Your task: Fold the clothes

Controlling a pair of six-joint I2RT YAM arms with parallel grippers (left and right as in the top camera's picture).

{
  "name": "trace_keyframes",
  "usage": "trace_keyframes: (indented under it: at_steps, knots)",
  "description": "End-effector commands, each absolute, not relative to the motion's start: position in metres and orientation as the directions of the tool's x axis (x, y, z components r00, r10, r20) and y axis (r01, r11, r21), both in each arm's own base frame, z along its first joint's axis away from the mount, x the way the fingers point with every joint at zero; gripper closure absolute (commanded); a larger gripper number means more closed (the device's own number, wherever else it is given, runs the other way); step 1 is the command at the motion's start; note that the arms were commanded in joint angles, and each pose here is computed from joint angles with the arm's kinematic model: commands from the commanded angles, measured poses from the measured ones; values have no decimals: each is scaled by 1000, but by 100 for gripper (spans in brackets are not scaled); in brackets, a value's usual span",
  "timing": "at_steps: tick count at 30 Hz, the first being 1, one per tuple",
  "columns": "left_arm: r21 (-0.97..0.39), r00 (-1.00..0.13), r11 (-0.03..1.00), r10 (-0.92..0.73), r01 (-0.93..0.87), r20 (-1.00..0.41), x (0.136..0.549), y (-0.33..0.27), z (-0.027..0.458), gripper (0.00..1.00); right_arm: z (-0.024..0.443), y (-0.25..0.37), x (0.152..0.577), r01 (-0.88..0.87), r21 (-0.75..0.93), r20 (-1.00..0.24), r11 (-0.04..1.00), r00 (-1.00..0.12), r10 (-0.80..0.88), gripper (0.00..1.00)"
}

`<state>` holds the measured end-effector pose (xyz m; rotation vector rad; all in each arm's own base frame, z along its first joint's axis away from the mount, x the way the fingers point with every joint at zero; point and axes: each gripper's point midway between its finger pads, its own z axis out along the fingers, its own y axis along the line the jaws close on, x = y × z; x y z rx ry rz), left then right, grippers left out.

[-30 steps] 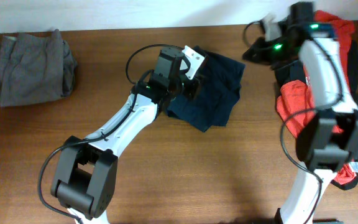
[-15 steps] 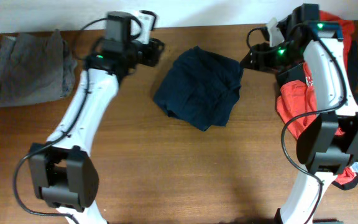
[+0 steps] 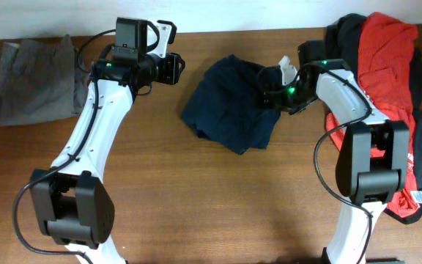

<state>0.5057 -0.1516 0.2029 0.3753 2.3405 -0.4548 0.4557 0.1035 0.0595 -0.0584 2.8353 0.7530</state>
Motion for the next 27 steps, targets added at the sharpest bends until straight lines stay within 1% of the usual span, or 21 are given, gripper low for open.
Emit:
trace_keyframes:
  at_steps: [1, 8, 13, 16, 18, 20, 21, 22, 24, 25, 27]
  knots:
    - [-194, -690, 896, 153, 398, -708, 508, -150, 209, 56, 41, 110, 452, -72, 429, -200, 900, -980, 18, 35]
    - [-192, -695, 900, 153, 392, -703, 507, -148, 207, 56, 41, 116, 465, -109, 386, -271, 916, -963, -1, 36]
    - [-192, -698, 900, 154, 392, -699, 506, -148, 206, 56, 39, 111, 467, -16, 375, -242, 927, -967, 81, 36]
    - [-193, -699, 900, 154, 392, -699, 506, -149, 206, 56, 40, 111, 471, 3, 384, -252, 923, -962, 108, 48]
    - [-193, -698, 900, 154, 392, -699, 506, -148, 206, 56, 42, 112, 476, 8, 392, -268, 920, -956, 122, 59]
    - [-193, -698, 900, 154, 392, -699, 506, -149, 206, 56, 43, 116, 480, 12, 399, -281, 917, -950, 135, 64]
    - [-193, -699, 900, 154, 392, -699, 506, -149, 206, 56, 44, 119, 483, 7, 403, -292, 915, -947, 136, 71]
    - [-194, -700, 900, 155, 391, -697, 506, -148, 206, 56, 43, 122, 484, 1, 403, -297, 915, -946, 131, 73]
    - [-194, -703, 900, 155, 391, -694, 505, -148, 205, 56, 44, 126, 485, -12, 405, -306, 914, -944, 124, 86]
    - [-195, -704, 900, 155, 390, -693, 505, -148, 205, 56, 44, 129, 486, -15, 405, -310, 914, -943, 122, 96]
    - [-195, -705, 900, 156, 390, -691, 505, -148, 205, 56, 47, 130, 489, -24, 409, -325, 912, -938, 121, 96]
